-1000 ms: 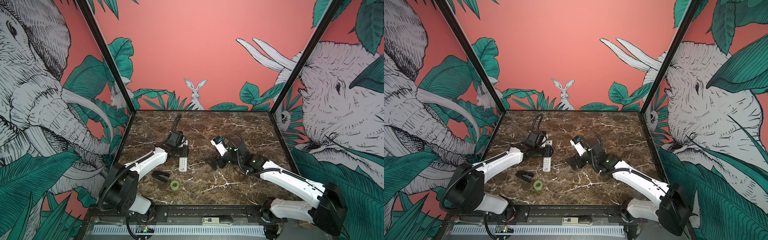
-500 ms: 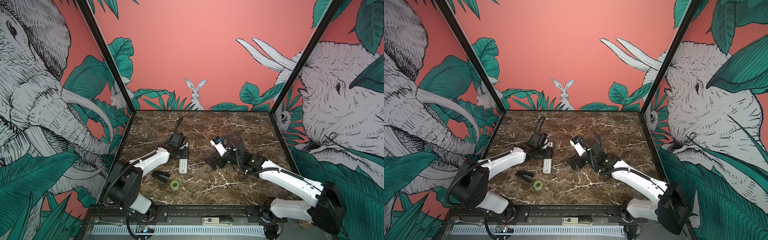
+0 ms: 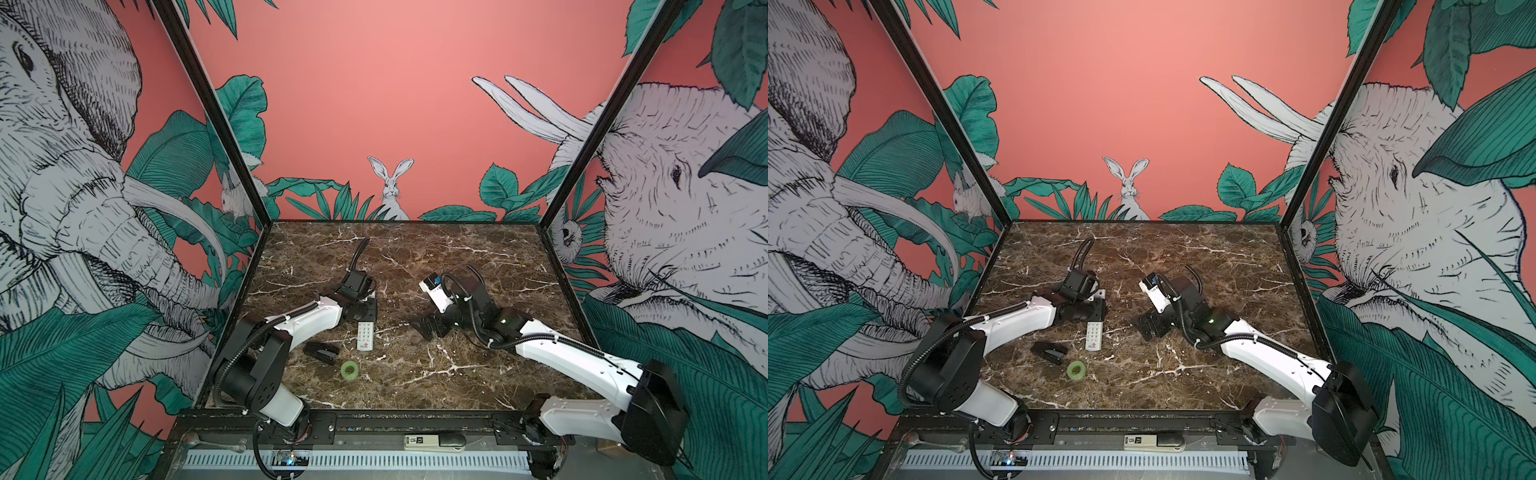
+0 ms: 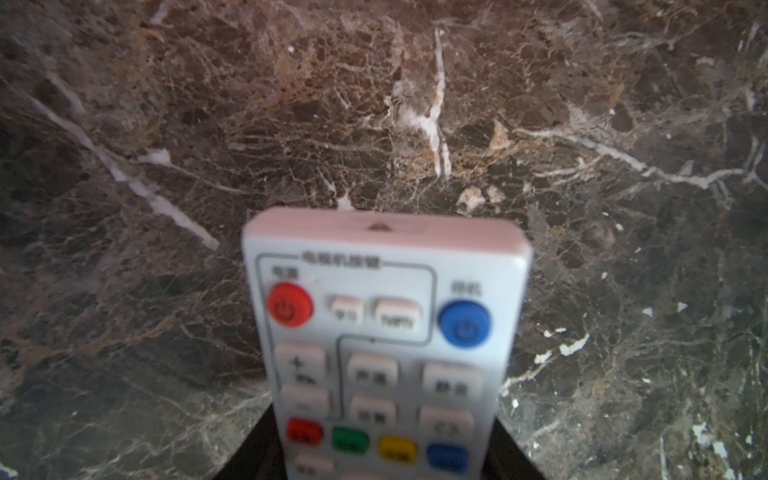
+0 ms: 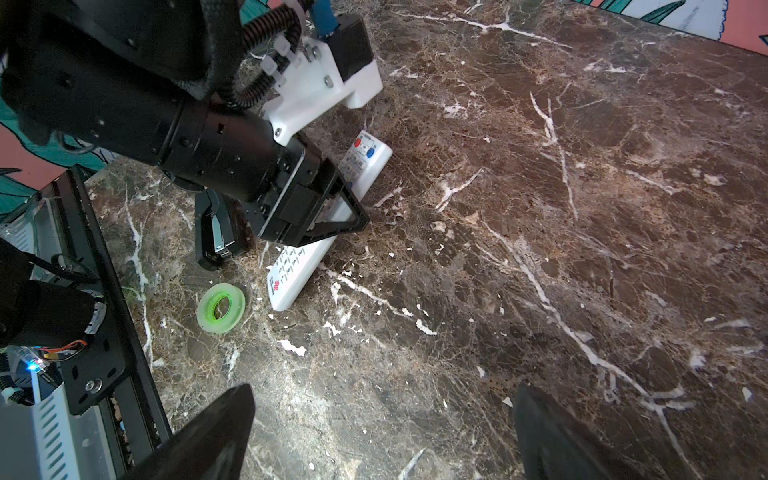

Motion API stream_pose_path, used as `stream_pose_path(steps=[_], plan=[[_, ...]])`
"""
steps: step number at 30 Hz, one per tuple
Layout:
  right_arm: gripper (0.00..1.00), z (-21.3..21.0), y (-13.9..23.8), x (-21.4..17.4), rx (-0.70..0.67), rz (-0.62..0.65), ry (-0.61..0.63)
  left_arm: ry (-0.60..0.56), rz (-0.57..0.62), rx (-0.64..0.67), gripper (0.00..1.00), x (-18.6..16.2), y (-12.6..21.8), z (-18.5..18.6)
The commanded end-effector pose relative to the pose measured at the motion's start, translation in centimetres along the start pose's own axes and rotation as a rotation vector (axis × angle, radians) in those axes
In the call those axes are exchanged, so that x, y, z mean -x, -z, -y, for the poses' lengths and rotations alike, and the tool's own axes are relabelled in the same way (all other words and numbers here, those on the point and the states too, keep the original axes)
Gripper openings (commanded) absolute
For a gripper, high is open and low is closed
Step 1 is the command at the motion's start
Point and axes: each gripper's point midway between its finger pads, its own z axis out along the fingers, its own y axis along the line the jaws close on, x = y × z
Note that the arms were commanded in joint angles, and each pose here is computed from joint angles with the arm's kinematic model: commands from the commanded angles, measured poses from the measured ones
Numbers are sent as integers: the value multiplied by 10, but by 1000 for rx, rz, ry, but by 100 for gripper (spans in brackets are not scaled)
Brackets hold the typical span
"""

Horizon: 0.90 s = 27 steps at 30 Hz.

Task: Load the batteries into the remote control
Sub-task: 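Lower the remote onto the table with the left gripper while the right gripper withdraws, then open the left gripper and release the white remote on the table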

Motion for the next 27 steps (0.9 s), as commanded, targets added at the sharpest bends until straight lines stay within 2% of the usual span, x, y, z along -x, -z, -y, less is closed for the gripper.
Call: stream_pose_path(steps=[1,27], plan=[[99,0,4,15,-5,44,10,7,-2,17,6,-6,-3,-3],[99,0,8,12,-6,52,3,25,-32,63,14,-22,-21,-16]])
